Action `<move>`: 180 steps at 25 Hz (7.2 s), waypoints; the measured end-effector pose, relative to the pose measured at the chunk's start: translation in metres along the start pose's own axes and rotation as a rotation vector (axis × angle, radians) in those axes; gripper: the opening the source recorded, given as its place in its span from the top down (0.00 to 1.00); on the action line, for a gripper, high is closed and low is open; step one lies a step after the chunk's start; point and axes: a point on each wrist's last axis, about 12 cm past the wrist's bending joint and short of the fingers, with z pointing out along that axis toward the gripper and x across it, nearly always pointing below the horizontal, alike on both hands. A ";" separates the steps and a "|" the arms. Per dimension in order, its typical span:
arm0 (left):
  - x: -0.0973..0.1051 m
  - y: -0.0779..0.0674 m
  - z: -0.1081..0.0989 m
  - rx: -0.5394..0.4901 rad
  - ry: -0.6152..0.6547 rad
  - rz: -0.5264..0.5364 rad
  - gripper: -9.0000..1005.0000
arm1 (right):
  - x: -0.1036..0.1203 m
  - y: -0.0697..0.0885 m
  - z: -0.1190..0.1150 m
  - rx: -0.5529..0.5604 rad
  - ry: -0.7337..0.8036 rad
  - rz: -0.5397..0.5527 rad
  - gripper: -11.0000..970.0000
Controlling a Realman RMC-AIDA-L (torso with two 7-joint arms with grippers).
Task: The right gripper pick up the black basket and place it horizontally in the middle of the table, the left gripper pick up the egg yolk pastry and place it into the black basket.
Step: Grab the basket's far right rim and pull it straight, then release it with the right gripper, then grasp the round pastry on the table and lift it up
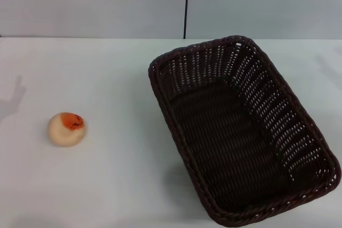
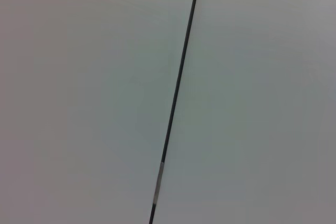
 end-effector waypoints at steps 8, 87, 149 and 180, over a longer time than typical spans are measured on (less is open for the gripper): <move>0.000 0.000 0.001 0.000 0.000 -0.003 0.19 | -0.046 -0.001 0.039 0.000 0.417 0.059 0.19; -0.004 -0.004 -0.067 0.070 -0.040 -0.014 0.19 | -0.047 0.114 0.243 -0.403 1.353 -0.710 0.82; 0.001 -0.018 -0.068 0.142 -0.030 0.016 0.19 | 0.033 0.161 0.251 -0.616 1.142 -0.925 0.18; 0.016 -0.025 -0.023 0.653 0.354 0.218 0.20 | 0.000 0.066 0.013 -0.111 -0.003 -0.192 0.13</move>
